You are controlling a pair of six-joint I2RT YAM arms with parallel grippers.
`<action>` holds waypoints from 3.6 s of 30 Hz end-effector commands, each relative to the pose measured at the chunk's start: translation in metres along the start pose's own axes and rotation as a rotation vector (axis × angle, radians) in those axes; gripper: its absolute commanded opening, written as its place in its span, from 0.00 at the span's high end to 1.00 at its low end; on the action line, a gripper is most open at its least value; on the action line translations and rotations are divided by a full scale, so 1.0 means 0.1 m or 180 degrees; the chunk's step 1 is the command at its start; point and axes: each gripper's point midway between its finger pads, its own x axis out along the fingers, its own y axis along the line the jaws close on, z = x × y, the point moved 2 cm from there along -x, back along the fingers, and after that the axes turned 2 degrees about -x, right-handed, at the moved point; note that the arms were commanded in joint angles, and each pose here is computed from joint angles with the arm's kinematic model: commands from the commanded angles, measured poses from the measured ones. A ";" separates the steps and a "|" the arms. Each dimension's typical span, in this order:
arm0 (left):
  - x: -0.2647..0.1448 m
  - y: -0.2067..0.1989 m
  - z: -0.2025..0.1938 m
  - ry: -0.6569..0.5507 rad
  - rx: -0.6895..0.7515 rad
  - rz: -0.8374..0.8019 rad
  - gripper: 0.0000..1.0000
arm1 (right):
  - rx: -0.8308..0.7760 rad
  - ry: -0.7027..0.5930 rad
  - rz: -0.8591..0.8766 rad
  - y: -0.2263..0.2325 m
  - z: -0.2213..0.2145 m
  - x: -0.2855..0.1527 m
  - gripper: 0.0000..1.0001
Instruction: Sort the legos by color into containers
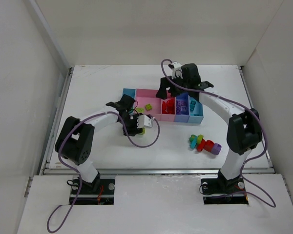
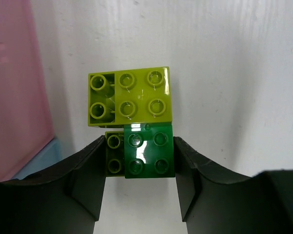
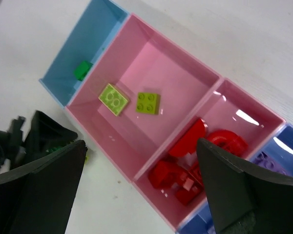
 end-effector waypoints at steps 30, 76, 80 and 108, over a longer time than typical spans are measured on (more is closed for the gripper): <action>-1.20 0.80 1.19 -0.1258 -0.1187 0.1155 1.00 | -0.0273 0.0243 0.1648 1.33 0.13 -0.09 0.10; -1.75 1.05 1.80 -0.2169 -0.2273 0.1003 1.00 | -0.0330 -0.0627 0.0585 1.17 0.41 -0.21 0.41; -1.75 1.05 1.80 -0.2169 -0.2273 0.1003 1.00 | -0.0354 -0.0652 0.0502 1.13 0.42 -0.20 0.75; -1.03 0.53 0.63 -0.0983 -0.2401 0.1266 1.00 | 0.0363 0.0158 0.0704 0.51 -0.13 0.76 0.67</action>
